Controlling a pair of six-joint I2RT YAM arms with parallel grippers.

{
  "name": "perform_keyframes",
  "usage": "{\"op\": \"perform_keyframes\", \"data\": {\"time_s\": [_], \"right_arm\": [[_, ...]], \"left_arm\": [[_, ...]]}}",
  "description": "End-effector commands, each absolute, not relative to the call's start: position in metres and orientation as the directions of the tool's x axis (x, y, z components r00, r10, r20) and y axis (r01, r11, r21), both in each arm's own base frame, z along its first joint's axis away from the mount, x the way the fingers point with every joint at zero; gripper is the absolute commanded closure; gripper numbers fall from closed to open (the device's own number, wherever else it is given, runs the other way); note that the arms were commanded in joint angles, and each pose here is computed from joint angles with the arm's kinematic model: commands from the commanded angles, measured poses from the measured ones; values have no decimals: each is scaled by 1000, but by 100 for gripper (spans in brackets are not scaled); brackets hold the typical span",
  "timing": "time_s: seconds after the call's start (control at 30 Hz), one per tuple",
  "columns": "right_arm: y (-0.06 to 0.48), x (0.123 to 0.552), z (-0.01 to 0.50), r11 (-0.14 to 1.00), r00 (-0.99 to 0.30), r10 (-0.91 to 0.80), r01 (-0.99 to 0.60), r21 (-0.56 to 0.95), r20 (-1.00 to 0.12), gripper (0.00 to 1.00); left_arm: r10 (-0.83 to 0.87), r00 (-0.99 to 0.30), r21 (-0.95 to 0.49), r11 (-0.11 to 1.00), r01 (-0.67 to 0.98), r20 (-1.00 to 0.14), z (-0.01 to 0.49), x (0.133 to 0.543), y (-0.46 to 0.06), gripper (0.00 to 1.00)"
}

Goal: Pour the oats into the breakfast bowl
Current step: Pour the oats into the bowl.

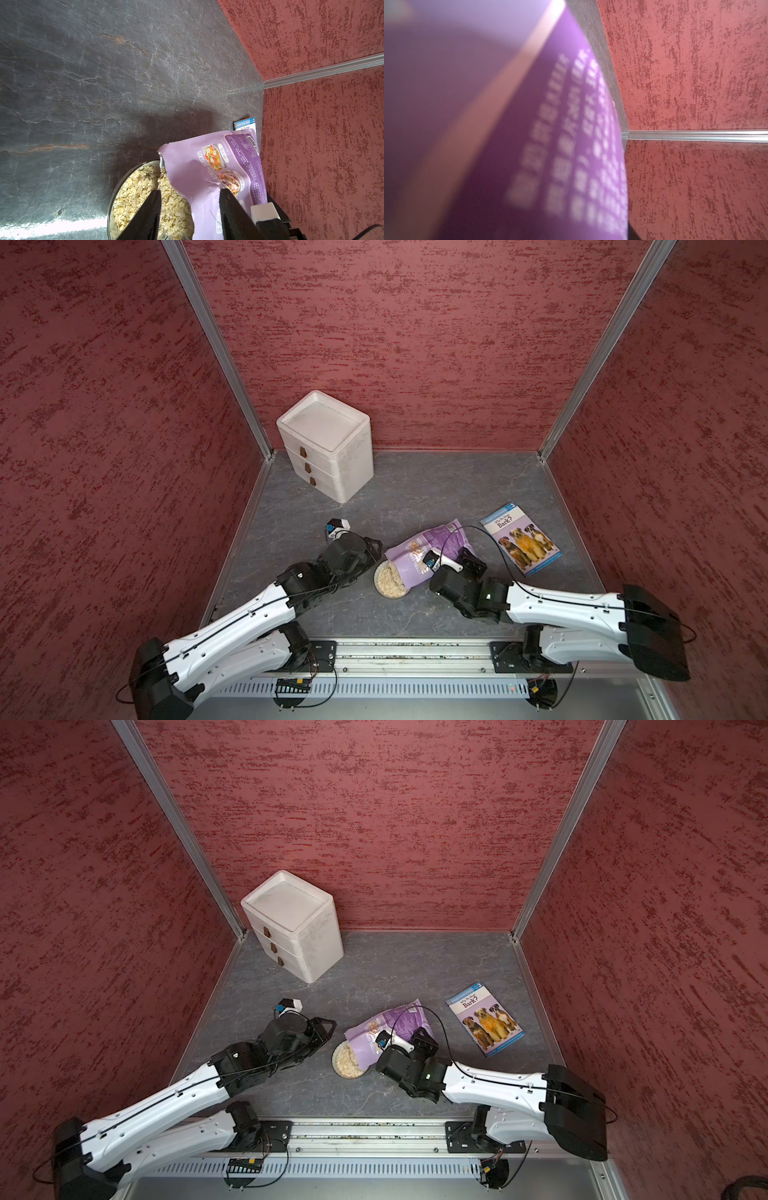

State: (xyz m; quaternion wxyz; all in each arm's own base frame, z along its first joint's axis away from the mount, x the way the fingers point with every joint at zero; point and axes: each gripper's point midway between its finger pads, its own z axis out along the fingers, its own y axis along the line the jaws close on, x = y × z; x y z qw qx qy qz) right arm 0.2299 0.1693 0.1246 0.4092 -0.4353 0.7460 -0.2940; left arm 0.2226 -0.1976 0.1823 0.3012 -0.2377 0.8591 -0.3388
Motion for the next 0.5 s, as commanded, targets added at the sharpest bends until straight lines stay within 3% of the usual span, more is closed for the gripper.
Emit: {"op": "perform_keyframes", "data": {"time_s": [0.0,0.3,0.47], "right_arm": [[179,242,170,637,-289,-769,-277,-719,-569,100],[181,238,176,718,-300,-696,-285,-635,-653,100],[184,237,179,793,-315,-608,-285,-539,-729,100]], "left_arm": [[-628,-685,-730,652,-204,-370,195,225,-192,51],[-639,-657,-735,652,-187,-400,213,228,-183,51],[-634,-614,-710,685,-162,-471,233,230,-167,52]]}}
